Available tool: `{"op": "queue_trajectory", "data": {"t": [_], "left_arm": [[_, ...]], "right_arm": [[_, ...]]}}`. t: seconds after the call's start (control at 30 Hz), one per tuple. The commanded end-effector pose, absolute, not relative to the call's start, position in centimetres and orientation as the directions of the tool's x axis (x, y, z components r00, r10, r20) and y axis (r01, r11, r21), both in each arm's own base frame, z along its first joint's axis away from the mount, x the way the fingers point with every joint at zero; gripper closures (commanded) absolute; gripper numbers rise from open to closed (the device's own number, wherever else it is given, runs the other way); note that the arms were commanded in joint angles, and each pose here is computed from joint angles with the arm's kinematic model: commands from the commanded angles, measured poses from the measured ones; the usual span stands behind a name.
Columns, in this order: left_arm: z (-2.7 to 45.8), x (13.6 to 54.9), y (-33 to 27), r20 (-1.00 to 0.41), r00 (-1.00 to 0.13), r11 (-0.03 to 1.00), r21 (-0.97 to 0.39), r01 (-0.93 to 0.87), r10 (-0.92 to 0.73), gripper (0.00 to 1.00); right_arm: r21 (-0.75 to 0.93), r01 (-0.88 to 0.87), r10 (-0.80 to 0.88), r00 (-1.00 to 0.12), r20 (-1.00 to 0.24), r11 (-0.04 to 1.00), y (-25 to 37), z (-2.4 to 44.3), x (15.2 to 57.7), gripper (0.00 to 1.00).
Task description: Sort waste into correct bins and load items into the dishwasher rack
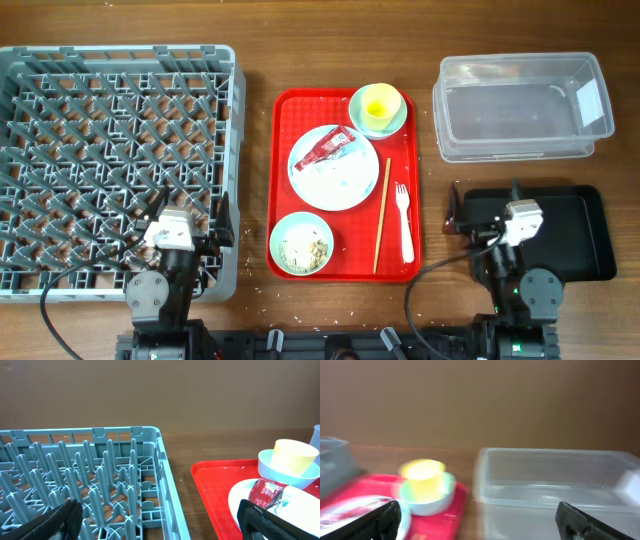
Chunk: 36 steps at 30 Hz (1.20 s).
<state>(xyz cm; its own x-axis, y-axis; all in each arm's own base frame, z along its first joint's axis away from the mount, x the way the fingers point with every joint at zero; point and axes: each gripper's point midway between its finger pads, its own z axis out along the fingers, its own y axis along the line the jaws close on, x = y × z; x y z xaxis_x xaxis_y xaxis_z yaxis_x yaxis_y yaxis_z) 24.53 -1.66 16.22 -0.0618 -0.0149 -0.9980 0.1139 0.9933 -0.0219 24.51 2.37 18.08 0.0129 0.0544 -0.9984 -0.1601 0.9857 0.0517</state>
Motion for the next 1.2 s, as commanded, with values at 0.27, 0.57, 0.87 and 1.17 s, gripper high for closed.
{"op": "queue_trajectory", "data": {"t": [0.27, 0.57, 0.87, 1.17], "left_arm": [[16.0, 24.5, -1.8, -0.998, -0.061, 0.992, -0.006, 0.123, 0.001, 0.0], [16.0, 24.5, -1.8, -0.998, -0.061, 0.992, -0.006, 0.124, 0.001, 0.0], [16.0, 24.5, -1.8, -0.998, -0.061, 0.992, -0.006, 0.124, 0.001, 0.0], [16.0, 24.5, -1.8, -0.998, -0.061, 0.992, -0.006, 0.124, 0.001, 0.0]], "right_arm": [[0.769, -0.582, 0.744, -0.384, -0.546, 0.264, 10.2, 27.0, 19.0, 0.01], [0.606, -0.546, 0.32, -0.531, -0.784, 0.578, 12.3, 29.2, 24.8, 0.0], [0.367, -0.261, 0.014, -0.799, -0.602, 0.893, 20.6, 20.4, 29.6, 0.0], [0.33, -0.083, 0.05, -0.925, -0.376, 0.94, 24.1, 6.6, 32.8, 0.33]]}}
